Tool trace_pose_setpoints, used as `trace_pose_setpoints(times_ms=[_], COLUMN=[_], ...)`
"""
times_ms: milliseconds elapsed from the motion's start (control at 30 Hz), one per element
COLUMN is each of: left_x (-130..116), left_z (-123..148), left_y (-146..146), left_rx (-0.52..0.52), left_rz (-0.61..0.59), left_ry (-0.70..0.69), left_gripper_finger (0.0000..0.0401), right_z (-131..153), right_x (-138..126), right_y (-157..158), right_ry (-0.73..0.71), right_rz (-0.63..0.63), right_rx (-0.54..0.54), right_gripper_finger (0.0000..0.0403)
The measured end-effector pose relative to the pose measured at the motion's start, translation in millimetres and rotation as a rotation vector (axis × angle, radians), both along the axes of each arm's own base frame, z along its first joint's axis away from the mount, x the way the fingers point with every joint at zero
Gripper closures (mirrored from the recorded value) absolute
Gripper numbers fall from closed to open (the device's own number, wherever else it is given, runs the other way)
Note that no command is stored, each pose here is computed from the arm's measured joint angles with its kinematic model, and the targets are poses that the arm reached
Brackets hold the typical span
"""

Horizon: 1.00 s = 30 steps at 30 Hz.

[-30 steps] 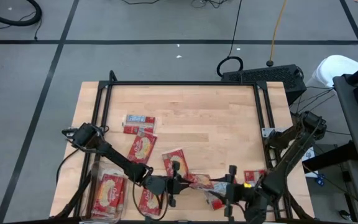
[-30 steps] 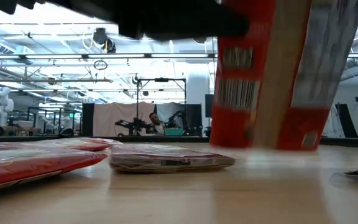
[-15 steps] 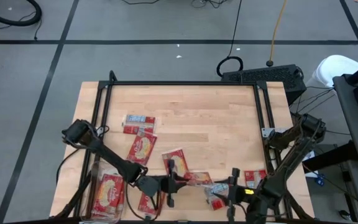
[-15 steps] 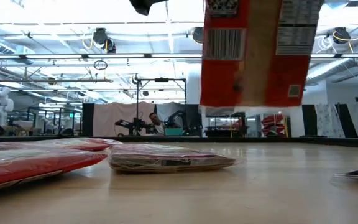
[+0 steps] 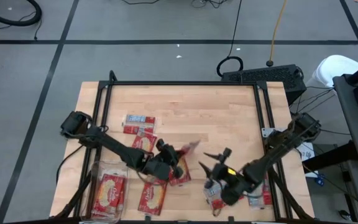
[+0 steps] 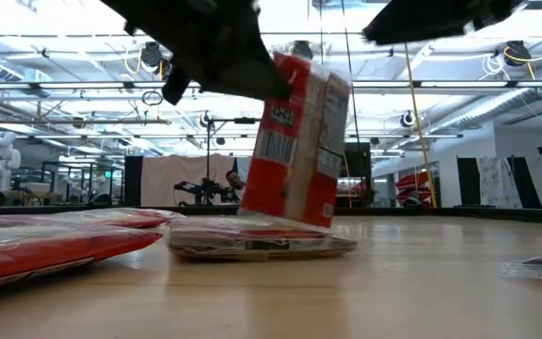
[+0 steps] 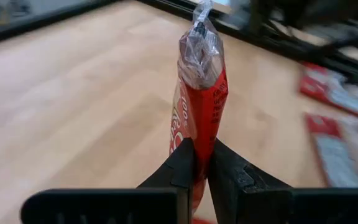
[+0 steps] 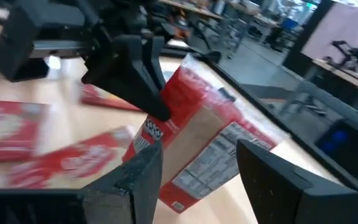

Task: Sort popcorn bags into baskets
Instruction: Put the popcorn bag into the transparent bin

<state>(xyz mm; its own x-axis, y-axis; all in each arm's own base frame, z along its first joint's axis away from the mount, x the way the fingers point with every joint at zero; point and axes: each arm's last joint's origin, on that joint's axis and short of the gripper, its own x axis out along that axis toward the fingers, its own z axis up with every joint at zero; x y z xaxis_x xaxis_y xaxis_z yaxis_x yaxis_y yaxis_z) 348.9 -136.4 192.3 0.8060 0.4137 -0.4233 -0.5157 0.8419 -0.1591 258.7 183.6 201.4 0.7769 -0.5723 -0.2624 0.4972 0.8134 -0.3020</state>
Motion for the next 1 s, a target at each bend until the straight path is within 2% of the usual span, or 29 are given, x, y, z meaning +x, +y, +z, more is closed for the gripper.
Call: trace_pose_setpoints(times_ms=[200, 367, 600, 733, 833, 933, 1000], left_x=[4.4, 6.3, 6.6, 1.5, -3.2, -9.5, -13.7], left_z=[-2.7, 1.5, 3.2, -1.7, -7.4, -9.5, -10.1], left_y=[10.7, 11.4, 5.0, -7.2, -21.8, -36.6, -45.6], left_rx=[0.022, 0.094, 0.266, 0.43, 0.636, 0.82, 0.887], left_rz=[0.025, 0.049, -0.11, -0.237, -0.395, -0.552, -0.65], left_ry=[0.017, -0.01, 0.081, 0.186, 0.289, 0.359, 0.372], left_gripper_finger=[0.0366, 0.0366, 0.0366, 0.0366, 0.0366, 0.0366, 0.0366], right_z=[-3.3, -5.2, -24.5, -28.5, -35.3, -48.4, -57.2], right_x=[20.0, 27.0, 13.9, 3.4, -2.6, -10.8, -17.7], right_y=[-28.6, -38.8, -40.6, -33.3, -31.0, -28.4, -27.8], right_ry=[0.056, 0.071, 0.069, 0.087, 0.185, 0.297, 0.333], right_rz=[-0.079, -0.071, -0.059, 0.001, 0.103, 0.195, 0.205], right_rx=[-0.047, 0.043, 0.112, 0.184, 0.242, 0.374, 0.475], right_gripper_finger=[0.0204, 0.0204, 0.0204, 0.0204, 0.0204, 0.0204, 0.0204])
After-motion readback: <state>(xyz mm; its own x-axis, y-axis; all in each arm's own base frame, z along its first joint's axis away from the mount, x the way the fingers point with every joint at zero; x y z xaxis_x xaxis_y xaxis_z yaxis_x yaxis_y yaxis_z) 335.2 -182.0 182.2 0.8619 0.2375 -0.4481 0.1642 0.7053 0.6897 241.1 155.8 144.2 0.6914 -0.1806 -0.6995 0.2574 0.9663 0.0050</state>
